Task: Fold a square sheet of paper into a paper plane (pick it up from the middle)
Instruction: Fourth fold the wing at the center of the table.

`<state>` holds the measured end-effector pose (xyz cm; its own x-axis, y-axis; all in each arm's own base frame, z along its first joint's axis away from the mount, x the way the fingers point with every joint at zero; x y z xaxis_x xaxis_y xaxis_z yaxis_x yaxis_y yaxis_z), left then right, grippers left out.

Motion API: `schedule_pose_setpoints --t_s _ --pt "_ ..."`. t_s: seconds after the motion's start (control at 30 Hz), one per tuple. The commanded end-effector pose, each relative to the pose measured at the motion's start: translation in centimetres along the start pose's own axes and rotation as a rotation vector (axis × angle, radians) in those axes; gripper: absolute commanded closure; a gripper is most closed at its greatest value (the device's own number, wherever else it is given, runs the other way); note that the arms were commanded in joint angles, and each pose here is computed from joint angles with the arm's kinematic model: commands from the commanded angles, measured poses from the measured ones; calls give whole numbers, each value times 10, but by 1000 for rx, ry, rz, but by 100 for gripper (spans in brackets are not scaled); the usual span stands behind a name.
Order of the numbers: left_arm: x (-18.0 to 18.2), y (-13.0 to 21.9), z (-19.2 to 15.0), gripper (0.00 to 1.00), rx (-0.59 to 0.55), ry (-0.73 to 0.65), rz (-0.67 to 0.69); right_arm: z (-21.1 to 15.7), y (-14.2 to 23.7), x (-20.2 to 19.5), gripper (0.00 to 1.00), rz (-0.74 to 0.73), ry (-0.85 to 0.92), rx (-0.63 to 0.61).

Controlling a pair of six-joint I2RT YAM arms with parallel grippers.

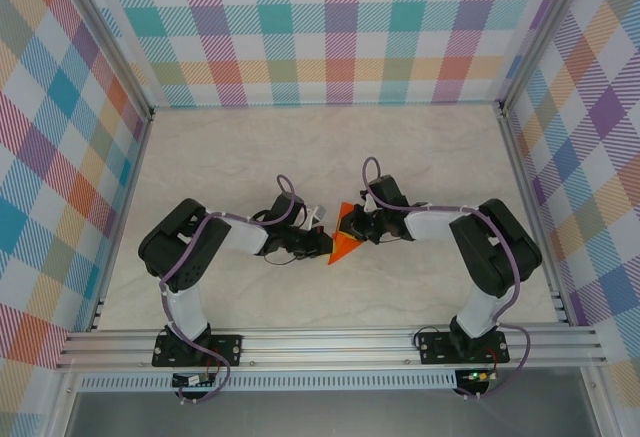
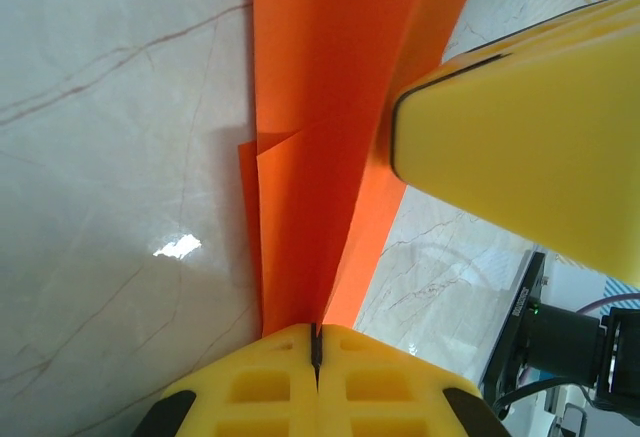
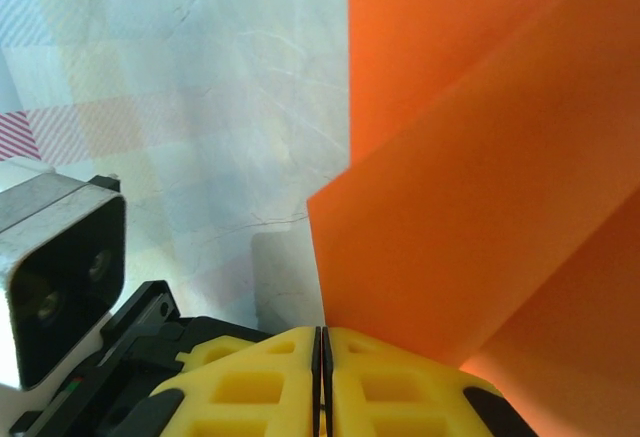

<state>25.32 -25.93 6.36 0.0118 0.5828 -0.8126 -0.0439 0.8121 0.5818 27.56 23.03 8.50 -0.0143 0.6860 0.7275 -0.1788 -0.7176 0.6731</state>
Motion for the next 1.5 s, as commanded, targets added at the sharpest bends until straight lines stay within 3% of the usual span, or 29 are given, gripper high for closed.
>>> schedule_pose_setpoints --t_s 0.0,0.33,0.5,0.7,1.47 --pt "13 -1 3 99 -14 39 23 11 -2 5 88 26 30 -16" --pt "21 -1 2 100 -28 108 40 19 33 2 86 25 42 -101" --pt "22 0 4 100 -42 149 14 17 37 9 86 67 63 -74" --pt "25 0 4 100 -44 171 23 14 26 18 86 145 90 -13" --pt "26 0 2 98 -18 169 46 26 -13 -6 87 57 48 36"
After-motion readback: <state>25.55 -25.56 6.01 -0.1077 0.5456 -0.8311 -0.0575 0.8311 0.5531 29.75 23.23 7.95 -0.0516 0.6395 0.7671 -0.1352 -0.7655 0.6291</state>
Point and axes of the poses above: each hand's point on the last joint's axis, 136 mm out from that joint toward the fingers, its own y axis back along the fingers, its own x axis along the line the jaws close on, z = x × y, the point moved 7 cm from there along y, back along the fingers, and after that the axes turned 8 degrees about y, right-handed, at the moved point
